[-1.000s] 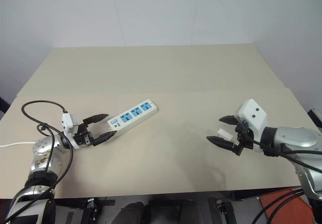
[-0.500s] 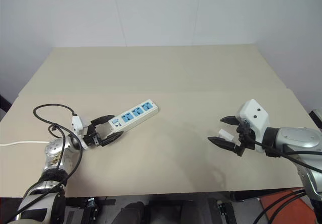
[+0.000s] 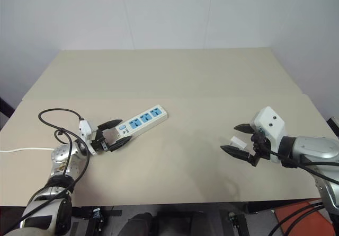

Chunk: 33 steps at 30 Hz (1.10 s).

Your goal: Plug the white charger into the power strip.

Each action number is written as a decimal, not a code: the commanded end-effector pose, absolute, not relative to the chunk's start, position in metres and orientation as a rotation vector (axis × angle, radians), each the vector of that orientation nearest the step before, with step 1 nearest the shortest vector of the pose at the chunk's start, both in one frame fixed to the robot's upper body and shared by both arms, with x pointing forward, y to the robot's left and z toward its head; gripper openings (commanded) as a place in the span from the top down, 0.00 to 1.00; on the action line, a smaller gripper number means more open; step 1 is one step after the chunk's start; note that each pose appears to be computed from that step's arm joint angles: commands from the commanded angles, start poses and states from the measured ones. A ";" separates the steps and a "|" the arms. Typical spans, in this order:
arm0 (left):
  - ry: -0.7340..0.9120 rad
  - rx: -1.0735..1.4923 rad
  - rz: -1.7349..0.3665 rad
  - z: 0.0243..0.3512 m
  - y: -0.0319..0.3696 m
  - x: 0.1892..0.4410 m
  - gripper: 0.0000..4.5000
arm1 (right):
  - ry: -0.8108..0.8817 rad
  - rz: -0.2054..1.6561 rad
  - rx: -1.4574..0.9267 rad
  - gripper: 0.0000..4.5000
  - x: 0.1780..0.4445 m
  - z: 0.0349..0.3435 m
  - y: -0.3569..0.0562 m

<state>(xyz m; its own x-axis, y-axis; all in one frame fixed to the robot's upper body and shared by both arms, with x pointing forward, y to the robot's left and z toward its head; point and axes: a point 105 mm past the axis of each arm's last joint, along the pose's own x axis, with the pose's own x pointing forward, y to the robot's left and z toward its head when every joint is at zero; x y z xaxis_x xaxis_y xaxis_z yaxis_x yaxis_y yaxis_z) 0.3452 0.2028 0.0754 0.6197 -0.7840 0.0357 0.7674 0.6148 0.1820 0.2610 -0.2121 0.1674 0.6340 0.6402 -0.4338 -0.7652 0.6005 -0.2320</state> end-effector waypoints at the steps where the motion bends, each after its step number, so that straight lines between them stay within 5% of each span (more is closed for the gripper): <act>1: -0.066 0.166 -0.894 0.065 0.205 0.343 0.04 | 0.261 0.822 -0.457 0.00 0.262 0.181 -0.211; 6: -0.048 0.175 -0.895 0.061 0.205 0.341 0.29 | 0.262 0.820 -0.455 0.00 0.262 0.180 -0.211; 18: -0.053 0.167 -0.987 0.067 0.198 0.338 0.29 | 0.266 0.822 -0.454 0.00 0.262 0.180 -0.211; 33: -0.093 0.317 -1.376 0.075 0.134 0.321 0.29 | 0.552 0.763 -0.494 0.00 0.265 0.202 -0.203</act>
<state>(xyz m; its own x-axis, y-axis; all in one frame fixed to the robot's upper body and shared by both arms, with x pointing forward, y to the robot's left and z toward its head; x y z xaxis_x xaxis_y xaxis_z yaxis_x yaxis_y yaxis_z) 0.3258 0.1435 0.0766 0.2722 -0.9601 -0.0640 0.9376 0.2497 0.2420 0.2675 -0.2031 0.2016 0.6038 0.5387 -0.5876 -0.7591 0.6137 -0.2173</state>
